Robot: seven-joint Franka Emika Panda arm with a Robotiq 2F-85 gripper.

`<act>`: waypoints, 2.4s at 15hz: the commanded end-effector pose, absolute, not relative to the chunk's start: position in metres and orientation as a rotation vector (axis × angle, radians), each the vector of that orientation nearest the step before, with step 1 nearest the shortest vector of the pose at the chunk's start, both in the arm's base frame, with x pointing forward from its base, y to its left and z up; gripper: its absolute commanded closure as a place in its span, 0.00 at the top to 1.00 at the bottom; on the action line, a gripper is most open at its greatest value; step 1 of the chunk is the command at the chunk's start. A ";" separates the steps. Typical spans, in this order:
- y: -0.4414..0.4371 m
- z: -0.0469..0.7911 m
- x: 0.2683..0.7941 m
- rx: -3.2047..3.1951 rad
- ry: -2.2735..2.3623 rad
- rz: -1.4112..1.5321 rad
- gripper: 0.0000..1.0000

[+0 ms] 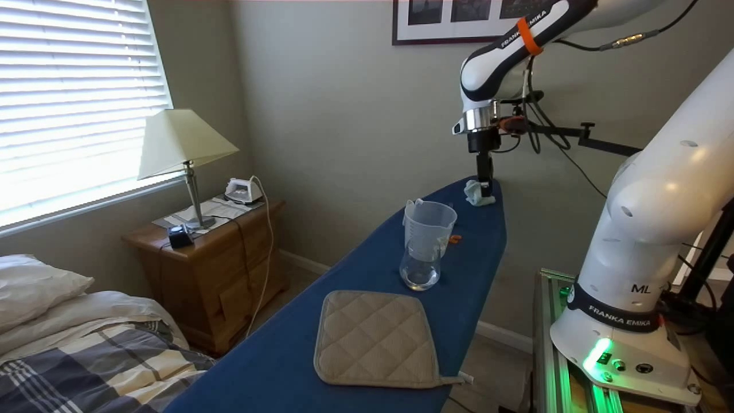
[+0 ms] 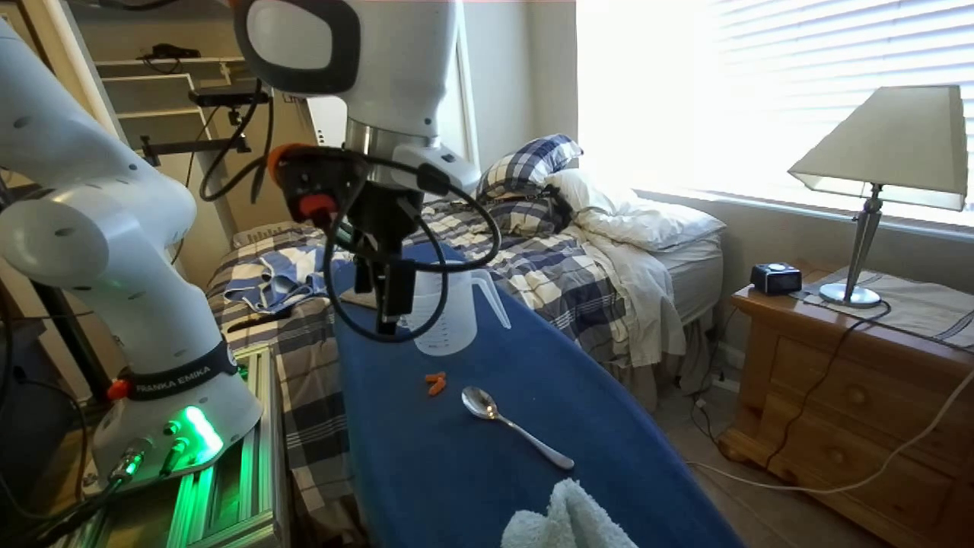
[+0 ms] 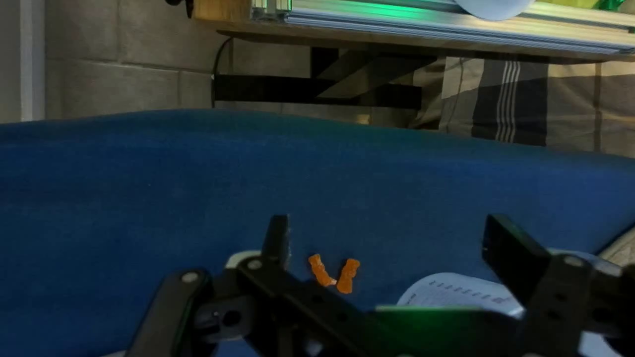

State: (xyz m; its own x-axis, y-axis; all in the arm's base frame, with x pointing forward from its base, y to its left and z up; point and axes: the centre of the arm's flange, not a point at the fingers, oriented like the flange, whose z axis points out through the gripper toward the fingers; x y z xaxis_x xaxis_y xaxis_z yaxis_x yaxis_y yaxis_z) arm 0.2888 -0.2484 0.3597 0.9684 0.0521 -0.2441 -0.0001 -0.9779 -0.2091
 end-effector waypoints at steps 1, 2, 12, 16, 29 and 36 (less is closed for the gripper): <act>-0.254 0.326 0.273 -2.928 -0.105 0.333 1.00; -0.253 0.319 0.271 -2.927 -0.117 0.314 1.00; -0.239 0.286 0.273 -2.939 -0.162 0.270 1.00; -0.241 0.278 0.276 -2.948 -0.173 0.238 1.00; -0.235 0.243 0.286 -2.874 -0.416 -0.016 1.00; -0.231 0.227 0.287 -2.811 -0.437 -0.115 1.00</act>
